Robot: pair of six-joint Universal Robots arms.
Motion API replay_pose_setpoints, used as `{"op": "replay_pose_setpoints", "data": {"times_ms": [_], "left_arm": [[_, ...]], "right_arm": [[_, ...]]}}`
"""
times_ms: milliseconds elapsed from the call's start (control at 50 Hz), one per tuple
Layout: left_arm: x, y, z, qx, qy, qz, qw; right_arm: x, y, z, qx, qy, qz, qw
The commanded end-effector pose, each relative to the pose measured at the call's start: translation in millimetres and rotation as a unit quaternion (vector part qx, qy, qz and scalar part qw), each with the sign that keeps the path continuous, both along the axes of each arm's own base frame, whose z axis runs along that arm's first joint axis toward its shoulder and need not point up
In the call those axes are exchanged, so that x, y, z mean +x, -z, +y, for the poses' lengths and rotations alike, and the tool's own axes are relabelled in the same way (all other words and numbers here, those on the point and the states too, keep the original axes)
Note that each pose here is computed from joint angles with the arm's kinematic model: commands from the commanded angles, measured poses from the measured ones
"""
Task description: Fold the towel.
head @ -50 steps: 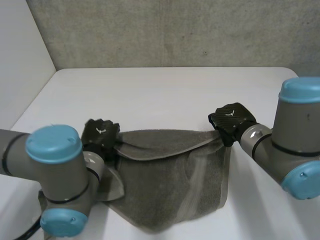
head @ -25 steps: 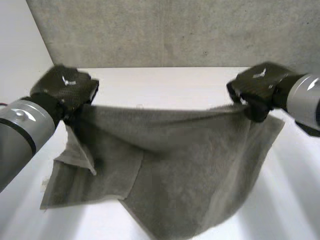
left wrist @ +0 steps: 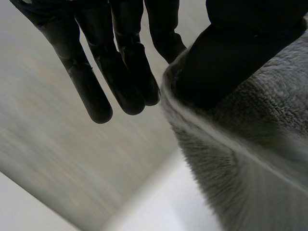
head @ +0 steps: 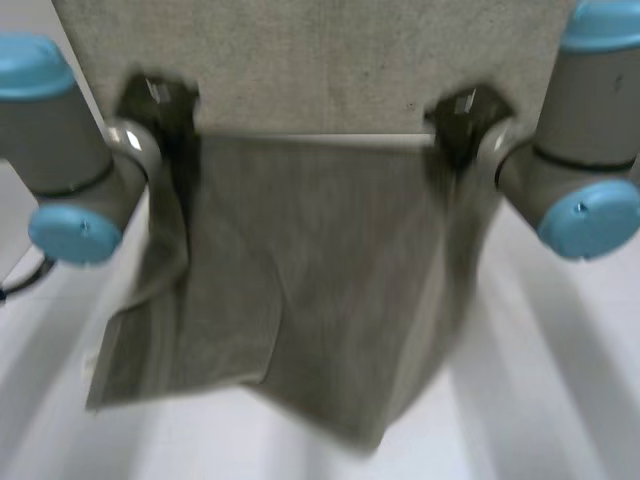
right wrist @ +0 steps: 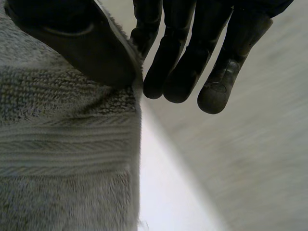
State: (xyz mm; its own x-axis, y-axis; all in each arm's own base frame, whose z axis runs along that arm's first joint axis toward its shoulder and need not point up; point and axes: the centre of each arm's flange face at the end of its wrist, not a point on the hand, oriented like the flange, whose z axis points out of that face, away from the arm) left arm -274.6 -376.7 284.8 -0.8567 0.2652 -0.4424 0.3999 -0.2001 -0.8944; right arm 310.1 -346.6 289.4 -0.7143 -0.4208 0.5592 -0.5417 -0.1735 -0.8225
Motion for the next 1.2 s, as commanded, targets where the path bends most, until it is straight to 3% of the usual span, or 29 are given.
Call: {"op": "replay_pose_setpoints", "data": {"times_ms": [20, 40, 120, 160, 260, 340, 440, 520, 560, 640, 720, 820, 940, 1200], "left_arm": [[9.4, -131.1, -2.5, -0.223, 0.026, 0.18, 0.958], [11.4, -150.8, 4.5, -0.249, 0.04, 0.209, 0.945], [18.1, -170.6, 16.6, -0.265, 0.053, 0.243, 0.932], [20.7, -159.8, 20.7, -0.239, 0.051, 0.241, 0.939], [28.0, -119.7, 16.3, -0.181, 0.033, 0.22, 0.958], [31.2, -79.3, 13.6, -0.125, 0.026, 0.2, 0.971], [30.3, 13.1, 26.2, 0.007, 0.048, 0.156, 0.987], [29.4, 60.8, 35.8, 0.068, 0.059, 0.127, 0.988], [30.2, 111.2, 45.5, 0.123, 0.06, 0.081, 0.987], [33.1, 147.2, 56.2, 0.157, 0.057, 0.027, 0.986], [36.9, 176.1, 70.1, 0.182, 0.062, -0.042, 0.981], [39.7, 168.0, 70.2, 0.167, 0.058, -0.055, 0.983], [40.1, 145.1, 68.9, 0.137, 0.056, -0.046, 0.988], [41.7, 127.3, 71.1, 0.139, 0.049, 0.018, 0.989]], "right_arm": [[-10.3, -135.9, 0.9, -0.273, 0.018, -0.142, 0.951], [-14.0, -154.4, 7.8, -0.306, 0.02, -0.158, 0.939], [-17.2, -164.7, 18.2, -0.316, 0.018, -0.163, 0.935], [-16.5, -160.0, 21.6, -0.302, 0.015, -0.157, 0.94], [-12.3, -102.9, 22.5, -0.194, 0.002, -0.103, 0.976], [-11.2, -67.2, 22.7, -0.141, 0.0, -0.076, 0.987], [-13.3, -9.4, 26.9, -0.062, 0.002, -0.037, 0.997], [-14.5, 62.1, 31.7, 0.03, -0.002, 0.003, 1.0], [-14.5, 84.6, 33.5, 0.057, -0.006, 0.013, 0.998], [-16.3, 146.7, 41.4, 0.126, -0.016, 0.04, 0.991], [-17.0, 168.7, 45.7, 0.145, -0.022, 0.046, 0.988], [-21.1, 172.8, 43.4, 0.139, -0.014, 0.029, 0.99], [-23.6, 152.2, 41.1, 0.118, 0.0, -0.041, 0.992], [-52.2, 155.3, 19.8, 0.146, 0.055, -0.091, 0.984]]}}
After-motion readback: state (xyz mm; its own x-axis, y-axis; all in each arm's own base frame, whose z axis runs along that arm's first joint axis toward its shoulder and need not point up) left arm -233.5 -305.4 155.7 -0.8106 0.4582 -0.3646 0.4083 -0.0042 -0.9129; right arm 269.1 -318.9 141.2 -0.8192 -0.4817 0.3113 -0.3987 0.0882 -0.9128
